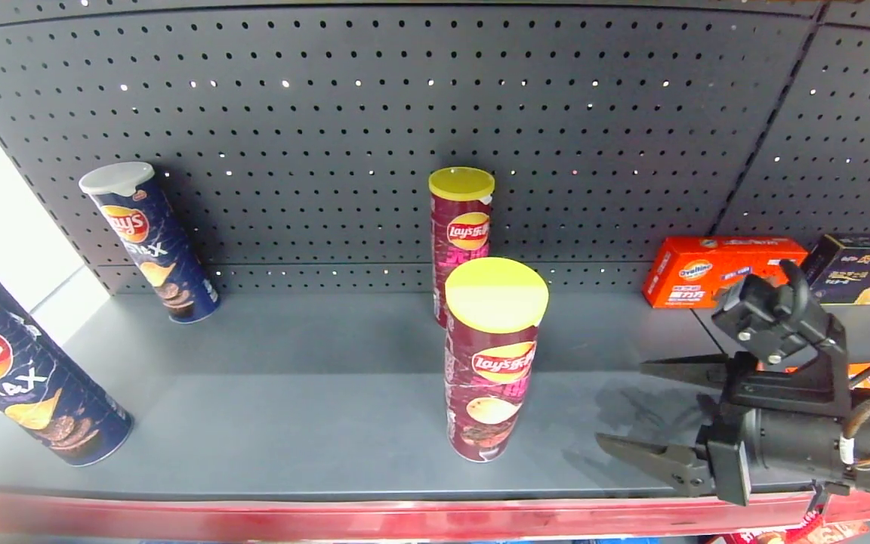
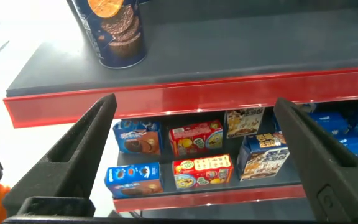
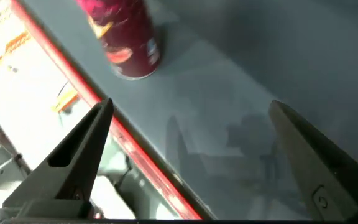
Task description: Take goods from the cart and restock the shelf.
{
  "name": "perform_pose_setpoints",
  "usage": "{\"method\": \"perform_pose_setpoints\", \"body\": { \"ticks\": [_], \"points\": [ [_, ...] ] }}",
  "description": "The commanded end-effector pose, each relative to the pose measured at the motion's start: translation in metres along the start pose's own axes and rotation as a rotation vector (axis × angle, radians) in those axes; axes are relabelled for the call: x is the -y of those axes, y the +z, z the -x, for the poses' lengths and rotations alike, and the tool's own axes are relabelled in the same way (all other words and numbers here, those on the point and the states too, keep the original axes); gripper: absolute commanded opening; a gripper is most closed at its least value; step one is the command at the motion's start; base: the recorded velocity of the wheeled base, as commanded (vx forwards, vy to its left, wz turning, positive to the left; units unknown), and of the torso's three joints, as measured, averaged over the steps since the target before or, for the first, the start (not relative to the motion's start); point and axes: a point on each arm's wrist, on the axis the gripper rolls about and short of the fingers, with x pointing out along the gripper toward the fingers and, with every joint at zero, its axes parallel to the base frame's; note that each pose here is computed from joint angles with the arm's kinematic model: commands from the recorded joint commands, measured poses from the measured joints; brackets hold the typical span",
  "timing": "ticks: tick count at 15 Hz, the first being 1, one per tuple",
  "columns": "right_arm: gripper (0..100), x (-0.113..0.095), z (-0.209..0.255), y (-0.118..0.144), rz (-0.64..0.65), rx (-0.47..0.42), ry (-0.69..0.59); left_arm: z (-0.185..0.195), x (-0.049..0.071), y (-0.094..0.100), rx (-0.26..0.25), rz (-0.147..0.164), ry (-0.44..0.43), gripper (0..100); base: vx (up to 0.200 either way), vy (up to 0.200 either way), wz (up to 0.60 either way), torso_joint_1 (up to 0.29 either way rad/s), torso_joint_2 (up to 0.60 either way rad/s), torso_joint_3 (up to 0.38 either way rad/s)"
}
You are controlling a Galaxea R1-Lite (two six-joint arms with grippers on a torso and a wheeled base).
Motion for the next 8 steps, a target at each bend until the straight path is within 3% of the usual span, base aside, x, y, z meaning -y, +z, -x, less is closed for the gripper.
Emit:
{"method": "perform_pose_setpoints", "body": {
  "ticks": [1,8],
  "points": [
    [100,-0.003,-0.025,-0.003,0.002,-0.057,0.037,0.0,0.0,0.0,-0.002,0.0,0.0,100,0.0,0.0,0.0,0.0,0.0,0.0],
    [100,0.003,-0.057,0.01,0.004,-0.07,0.03,0.0,0.0,0.0,-0.002,0.008,0.002,100,0.0,0.0,0.0,0.0,0.0,0.0]
  ]
}}
